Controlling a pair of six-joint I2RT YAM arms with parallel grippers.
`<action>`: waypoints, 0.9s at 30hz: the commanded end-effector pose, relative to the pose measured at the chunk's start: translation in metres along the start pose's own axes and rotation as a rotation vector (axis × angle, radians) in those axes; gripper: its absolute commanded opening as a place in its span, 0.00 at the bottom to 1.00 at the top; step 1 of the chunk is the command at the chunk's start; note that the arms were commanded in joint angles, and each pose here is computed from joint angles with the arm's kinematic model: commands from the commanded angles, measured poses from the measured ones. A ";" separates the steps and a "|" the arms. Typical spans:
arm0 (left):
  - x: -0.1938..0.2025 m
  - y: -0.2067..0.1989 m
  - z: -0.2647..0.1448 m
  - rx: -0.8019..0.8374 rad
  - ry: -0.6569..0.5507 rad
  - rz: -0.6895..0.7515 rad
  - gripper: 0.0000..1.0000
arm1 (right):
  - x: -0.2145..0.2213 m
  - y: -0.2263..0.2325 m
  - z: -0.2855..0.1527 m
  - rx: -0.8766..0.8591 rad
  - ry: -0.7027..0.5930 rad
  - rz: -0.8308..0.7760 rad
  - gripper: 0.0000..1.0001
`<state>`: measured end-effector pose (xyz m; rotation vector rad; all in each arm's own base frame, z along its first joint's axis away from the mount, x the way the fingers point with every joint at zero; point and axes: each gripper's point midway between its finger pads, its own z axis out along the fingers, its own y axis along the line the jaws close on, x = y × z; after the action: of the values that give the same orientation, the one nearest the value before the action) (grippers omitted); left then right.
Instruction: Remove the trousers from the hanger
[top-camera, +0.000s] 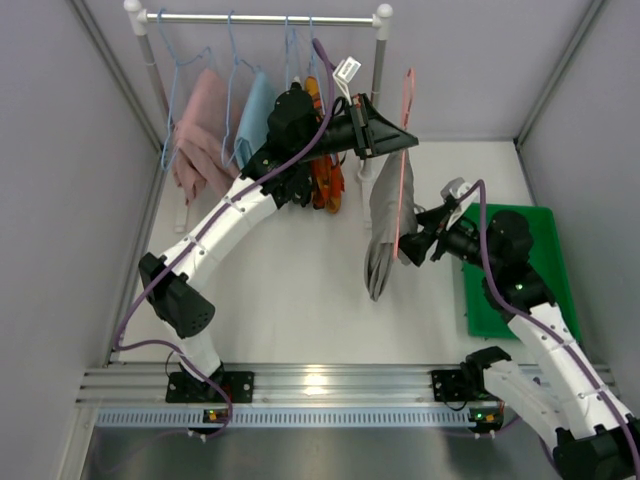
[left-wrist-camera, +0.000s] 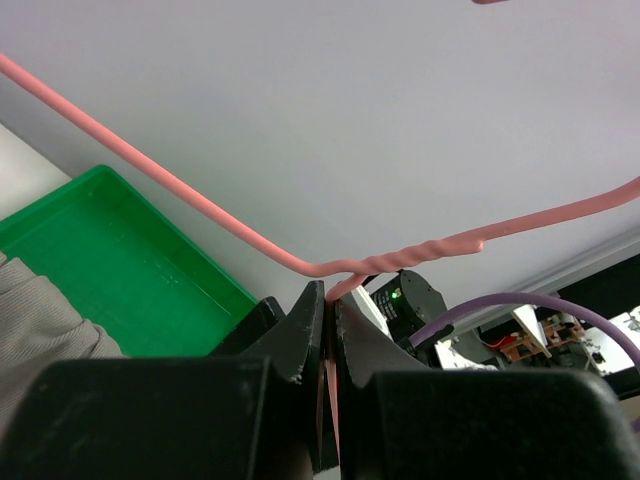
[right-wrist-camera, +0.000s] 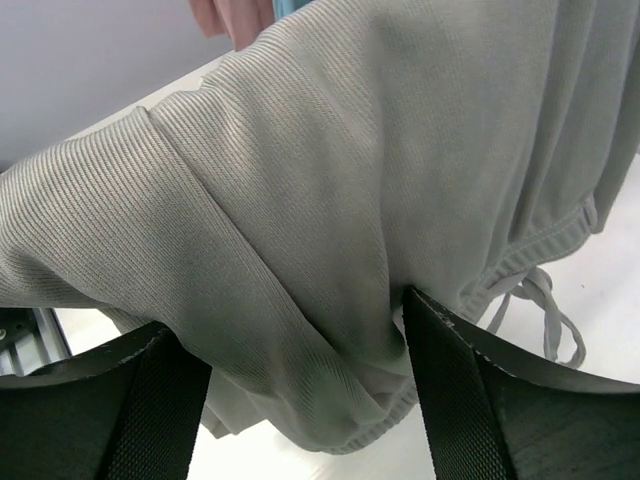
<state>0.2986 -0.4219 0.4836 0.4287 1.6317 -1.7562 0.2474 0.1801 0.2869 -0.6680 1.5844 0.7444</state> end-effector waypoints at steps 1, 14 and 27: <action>-0.029 -0.048 -0.006 0.106 -0.091 0.100 0.00 | -0.018 0.013 0.005 -0.060 -0.066 -0.065 0.72; -0.025 -0.044 -0.005 0.100 -0.079 0.089 0.00 | -0.033 -0.014 0.015 0.114 -0.102 -0.083 0.17; -0.007 -0.017 -0.010 0.021 -0.036 0.136 0.00 | -0.101 -0.003 -0.015 0.160 -0.273 -0.013 0.00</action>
<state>0.3039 -0.4241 0.4675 0.4386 1.6543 -1.7133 0.2666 0.1750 0.3074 -0.5086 1.5771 0.6477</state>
